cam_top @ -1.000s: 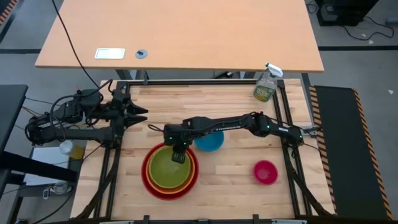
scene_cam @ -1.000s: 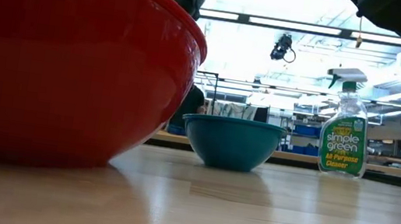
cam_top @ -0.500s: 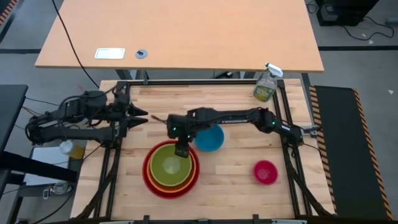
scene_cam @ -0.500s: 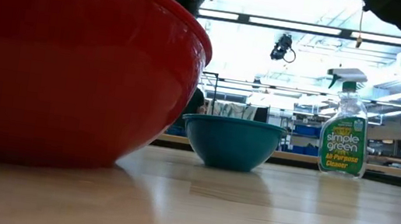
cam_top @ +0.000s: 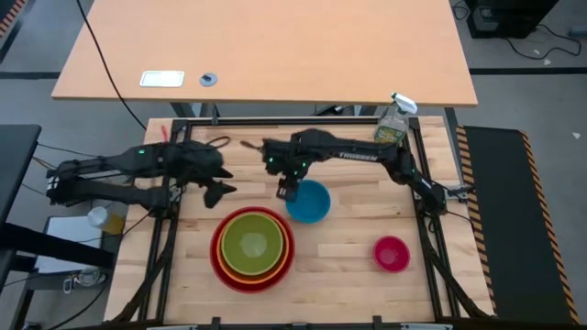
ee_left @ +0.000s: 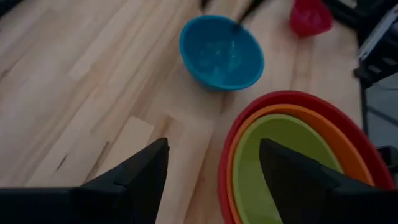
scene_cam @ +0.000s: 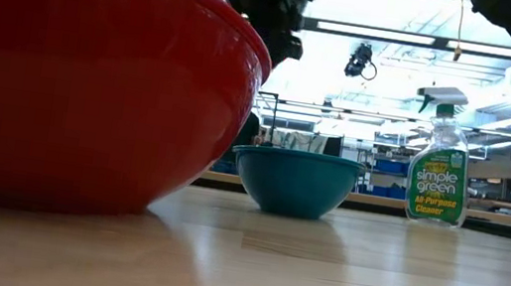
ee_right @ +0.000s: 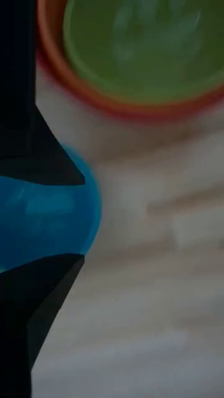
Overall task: Nest bowls inside each other
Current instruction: Stack the blue bowl into the green bowl
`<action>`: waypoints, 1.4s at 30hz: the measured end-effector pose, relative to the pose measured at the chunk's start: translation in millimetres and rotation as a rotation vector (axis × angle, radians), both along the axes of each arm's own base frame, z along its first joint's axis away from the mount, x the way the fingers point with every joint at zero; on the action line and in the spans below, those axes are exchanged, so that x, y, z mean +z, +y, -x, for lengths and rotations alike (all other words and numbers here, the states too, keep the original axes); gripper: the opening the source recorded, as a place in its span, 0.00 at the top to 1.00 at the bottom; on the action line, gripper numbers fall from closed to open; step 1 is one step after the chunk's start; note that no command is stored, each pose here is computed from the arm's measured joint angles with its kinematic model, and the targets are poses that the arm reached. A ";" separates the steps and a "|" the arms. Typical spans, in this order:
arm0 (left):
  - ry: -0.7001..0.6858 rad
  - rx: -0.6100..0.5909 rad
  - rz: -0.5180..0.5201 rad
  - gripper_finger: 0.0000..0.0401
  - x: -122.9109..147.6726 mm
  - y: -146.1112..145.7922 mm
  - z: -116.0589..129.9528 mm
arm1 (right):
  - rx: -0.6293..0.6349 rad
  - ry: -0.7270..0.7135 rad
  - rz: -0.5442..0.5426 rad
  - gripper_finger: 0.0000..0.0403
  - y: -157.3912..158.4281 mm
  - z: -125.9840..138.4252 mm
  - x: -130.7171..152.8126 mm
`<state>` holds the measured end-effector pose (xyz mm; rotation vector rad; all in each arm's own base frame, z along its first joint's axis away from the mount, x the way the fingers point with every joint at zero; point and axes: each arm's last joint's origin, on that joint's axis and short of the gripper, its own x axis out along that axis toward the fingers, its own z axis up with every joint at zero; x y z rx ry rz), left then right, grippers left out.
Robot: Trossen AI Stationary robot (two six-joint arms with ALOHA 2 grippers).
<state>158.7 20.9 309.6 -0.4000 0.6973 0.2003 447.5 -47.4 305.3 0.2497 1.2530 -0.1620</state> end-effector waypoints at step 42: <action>0.339 -0.366 0.036 0.39 -95.8 -108.6 -94.4 | -0.233 -0.053 0.042 0.52 -18.0 148.2 -56.1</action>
